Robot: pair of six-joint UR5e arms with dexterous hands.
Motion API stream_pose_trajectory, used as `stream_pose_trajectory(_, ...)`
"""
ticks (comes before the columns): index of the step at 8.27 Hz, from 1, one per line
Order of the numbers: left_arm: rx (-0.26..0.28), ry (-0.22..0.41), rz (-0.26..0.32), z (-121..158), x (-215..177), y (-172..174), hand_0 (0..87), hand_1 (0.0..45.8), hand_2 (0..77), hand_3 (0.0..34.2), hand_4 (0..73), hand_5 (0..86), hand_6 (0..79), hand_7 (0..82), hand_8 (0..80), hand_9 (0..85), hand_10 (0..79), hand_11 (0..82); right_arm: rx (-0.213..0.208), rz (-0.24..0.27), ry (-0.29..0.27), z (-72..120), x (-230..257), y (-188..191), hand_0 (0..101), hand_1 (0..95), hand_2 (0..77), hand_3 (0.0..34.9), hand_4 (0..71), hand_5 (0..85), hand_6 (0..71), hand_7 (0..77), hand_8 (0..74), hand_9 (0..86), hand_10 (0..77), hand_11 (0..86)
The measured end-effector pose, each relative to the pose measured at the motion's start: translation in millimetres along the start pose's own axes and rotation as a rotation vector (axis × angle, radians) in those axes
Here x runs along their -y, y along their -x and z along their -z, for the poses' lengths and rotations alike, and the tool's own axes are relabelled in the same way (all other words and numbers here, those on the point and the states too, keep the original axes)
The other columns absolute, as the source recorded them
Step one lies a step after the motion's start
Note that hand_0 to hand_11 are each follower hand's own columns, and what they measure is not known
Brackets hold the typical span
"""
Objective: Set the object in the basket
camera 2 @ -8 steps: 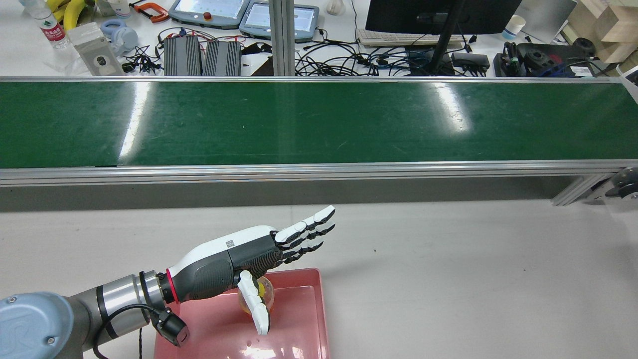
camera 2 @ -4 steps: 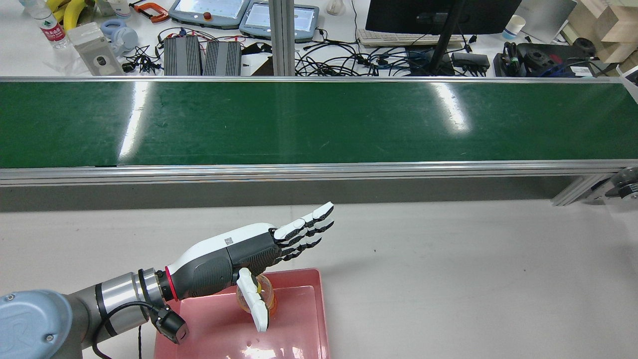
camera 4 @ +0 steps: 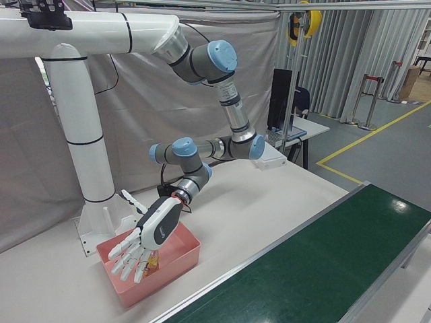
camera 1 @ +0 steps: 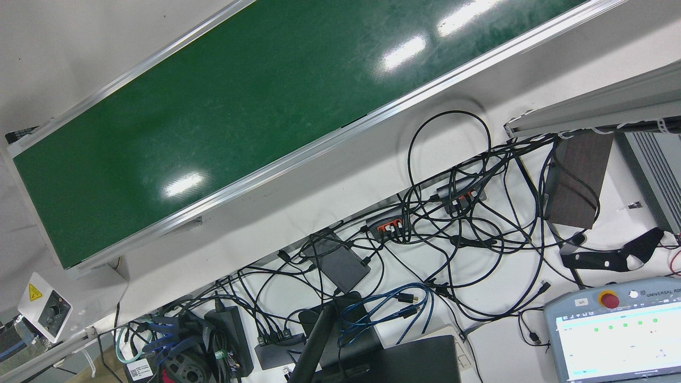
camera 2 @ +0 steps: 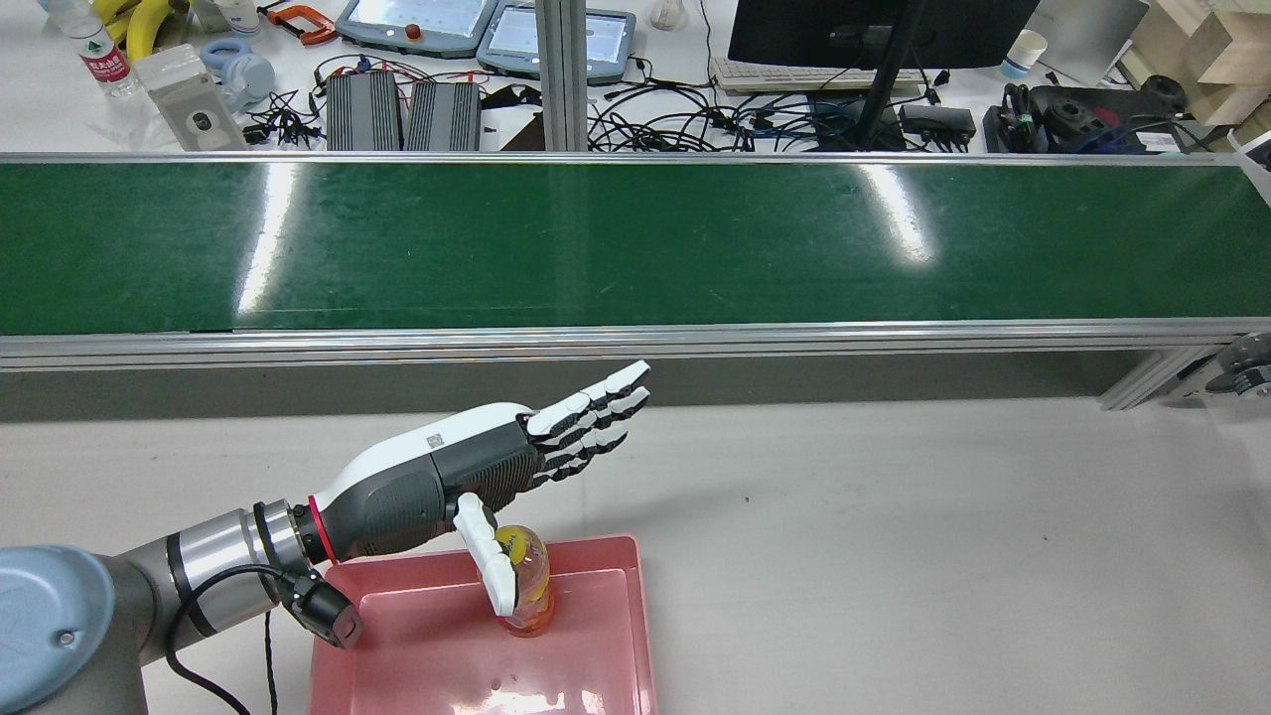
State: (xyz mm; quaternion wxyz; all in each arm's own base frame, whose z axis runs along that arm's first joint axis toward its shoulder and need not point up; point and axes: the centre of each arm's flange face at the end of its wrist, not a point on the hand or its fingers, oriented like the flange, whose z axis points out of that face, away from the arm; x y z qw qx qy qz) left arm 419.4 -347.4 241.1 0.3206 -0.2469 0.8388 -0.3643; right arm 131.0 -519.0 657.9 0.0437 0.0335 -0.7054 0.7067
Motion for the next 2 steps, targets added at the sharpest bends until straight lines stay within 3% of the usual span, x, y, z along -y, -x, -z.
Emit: stream_pose_trajectory(2, -0.054, -0.020, -0.028, 5.4, 10.7, -35.2, 46.4, 0.5, 0.0, 26.5, 0.5, 4.9, 0.0, 3.8, 6.0, 0.5, 0.0, 1.1, 0.000, 0.000, 0.000, 0.0, 0.0, -0.2, 0, 0.0, 0.5, 0.3, 0.0, 0.0, 0.0, 0.5, 0.0, 0.0, 0.0, 0.0)
